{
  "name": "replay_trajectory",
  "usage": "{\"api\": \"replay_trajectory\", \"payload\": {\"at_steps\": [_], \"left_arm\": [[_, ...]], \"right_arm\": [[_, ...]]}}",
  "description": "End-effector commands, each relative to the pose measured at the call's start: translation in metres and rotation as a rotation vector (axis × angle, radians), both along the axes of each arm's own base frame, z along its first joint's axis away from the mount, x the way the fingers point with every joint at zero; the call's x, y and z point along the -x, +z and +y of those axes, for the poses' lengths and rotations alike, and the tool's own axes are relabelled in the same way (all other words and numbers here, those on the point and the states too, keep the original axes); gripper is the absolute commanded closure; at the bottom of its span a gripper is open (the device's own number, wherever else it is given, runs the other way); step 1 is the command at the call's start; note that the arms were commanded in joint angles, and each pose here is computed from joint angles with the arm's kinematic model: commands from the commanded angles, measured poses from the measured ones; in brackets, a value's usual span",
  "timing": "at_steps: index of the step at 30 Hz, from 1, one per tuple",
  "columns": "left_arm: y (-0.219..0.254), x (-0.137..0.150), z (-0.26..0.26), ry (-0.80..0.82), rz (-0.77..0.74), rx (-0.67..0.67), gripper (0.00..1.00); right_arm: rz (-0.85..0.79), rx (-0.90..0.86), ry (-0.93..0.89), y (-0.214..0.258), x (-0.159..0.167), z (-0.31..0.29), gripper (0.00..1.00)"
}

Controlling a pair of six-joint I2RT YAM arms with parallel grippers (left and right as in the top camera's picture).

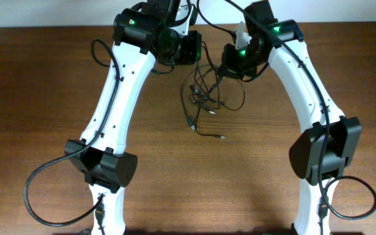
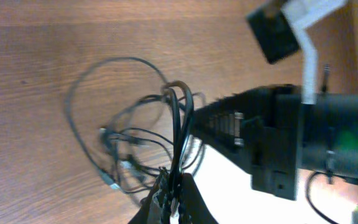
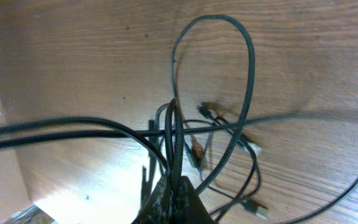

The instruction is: Untangle cables

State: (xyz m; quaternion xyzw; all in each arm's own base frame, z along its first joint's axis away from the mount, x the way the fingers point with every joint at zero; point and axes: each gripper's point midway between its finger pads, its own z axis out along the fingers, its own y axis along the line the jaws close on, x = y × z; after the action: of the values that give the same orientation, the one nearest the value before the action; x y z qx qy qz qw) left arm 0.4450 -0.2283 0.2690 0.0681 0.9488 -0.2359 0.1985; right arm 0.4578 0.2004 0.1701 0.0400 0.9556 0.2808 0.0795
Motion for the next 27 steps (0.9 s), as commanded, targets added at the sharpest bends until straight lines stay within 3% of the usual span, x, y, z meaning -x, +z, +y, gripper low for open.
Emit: {"api": "replay_trajectory", "payload": {"at_steps": [1,4,7,14,20,22,24,27], "left_arm": [[0.02,-0.014,0.041,0.142,-0.119,-0.152,1.0],[0.01,-0.031,0.097,0.301,-0.154,-0.359,1.0],[-0.002,-0.032,0.132,0.368,-0.115,-0.471,1.0],[-0.016,-0.028,0.233,0.553,0.009,-0.522,1.0],[-0.017,-0.027,0.261,0.585,0.028,-0.514,1.0],[-0.014,-0.027,0.273,0.555,0.003,-0.609,1.0],[-0.005,-0.024,0.304,0.636,-0.015,-0.731,1.0],[-0.002,-0.024,0.332,0.705,-0.02,-0.73,1.0]], "right_arm": [[-0.013,0.045,-0.009,0.007,0.0,-0.035,0.96],[-0.062,0.077,0.007,0.04,0.016,-0.086,0.96],[-0.171,0.089,-0.006,0.084,0.029,-0.112,0.96],[-0.408,0.123,-0.207,0.187,0.08,-0.187,0.96],[-0.375,0.143,-0.257,0.191,0.105,-0.208,0.96],[-0.367,0.165,-0.259,0.188,0.107,-0.213,0.96],[-0.329,0.228,-0.317,0.181,0.114,-0.235,0.96],[-0.292,0.243,-0.419,0.178,0.124,-0.269,0.96]]}}
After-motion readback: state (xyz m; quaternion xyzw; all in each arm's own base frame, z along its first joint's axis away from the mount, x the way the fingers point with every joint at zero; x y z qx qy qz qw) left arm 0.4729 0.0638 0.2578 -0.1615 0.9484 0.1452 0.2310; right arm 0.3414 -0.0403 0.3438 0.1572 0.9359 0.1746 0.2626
